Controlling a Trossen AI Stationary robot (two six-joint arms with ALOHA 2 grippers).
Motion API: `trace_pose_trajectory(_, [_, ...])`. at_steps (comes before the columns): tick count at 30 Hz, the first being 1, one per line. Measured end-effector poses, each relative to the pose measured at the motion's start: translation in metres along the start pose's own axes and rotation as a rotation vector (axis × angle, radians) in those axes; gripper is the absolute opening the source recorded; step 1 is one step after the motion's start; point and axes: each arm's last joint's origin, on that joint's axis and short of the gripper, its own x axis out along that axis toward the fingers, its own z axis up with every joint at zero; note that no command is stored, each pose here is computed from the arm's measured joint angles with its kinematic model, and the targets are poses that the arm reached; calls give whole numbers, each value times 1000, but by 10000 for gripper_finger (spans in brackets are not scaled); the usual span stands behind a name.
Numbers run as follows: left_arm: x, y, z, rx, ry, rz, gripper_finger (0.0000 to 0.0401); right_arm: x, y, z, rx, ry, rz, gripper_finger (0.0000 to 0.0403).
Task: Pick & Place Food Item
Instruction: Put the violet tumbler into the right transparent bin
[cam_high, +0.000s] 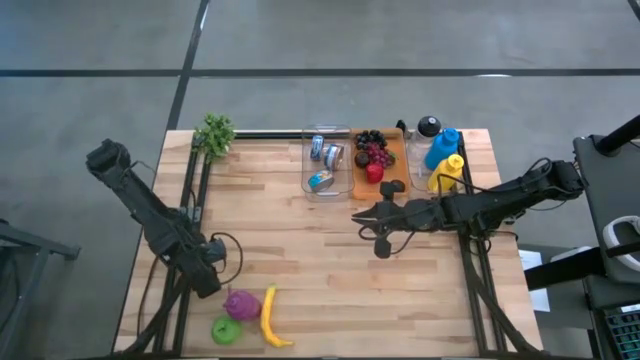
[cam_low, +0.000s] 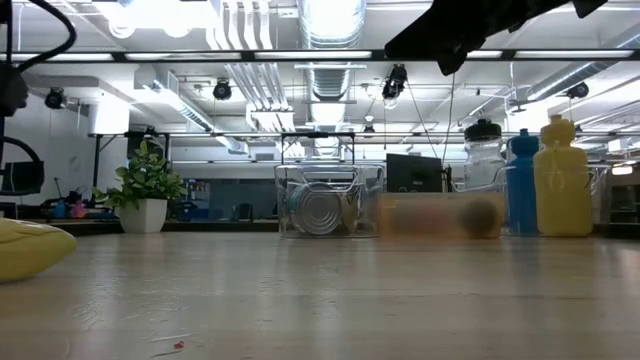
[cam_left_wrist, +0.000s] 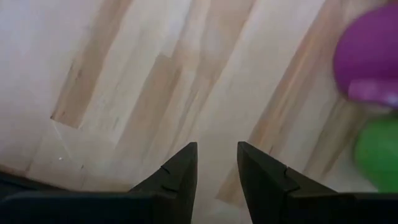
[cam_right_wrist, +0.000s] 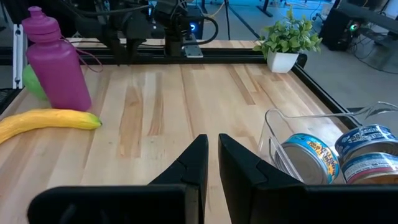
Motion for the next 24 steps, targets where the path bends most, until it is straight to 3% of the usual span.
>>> trace_pose_trajectory(16, [5,-14,-21,30,0,-66,118,1,0,-2,-6,17,-2,34])
trace_pose_trajectory(24, [14,-25,-20,157,-47,-85,118,1,0,-2,18,15,-2,34])
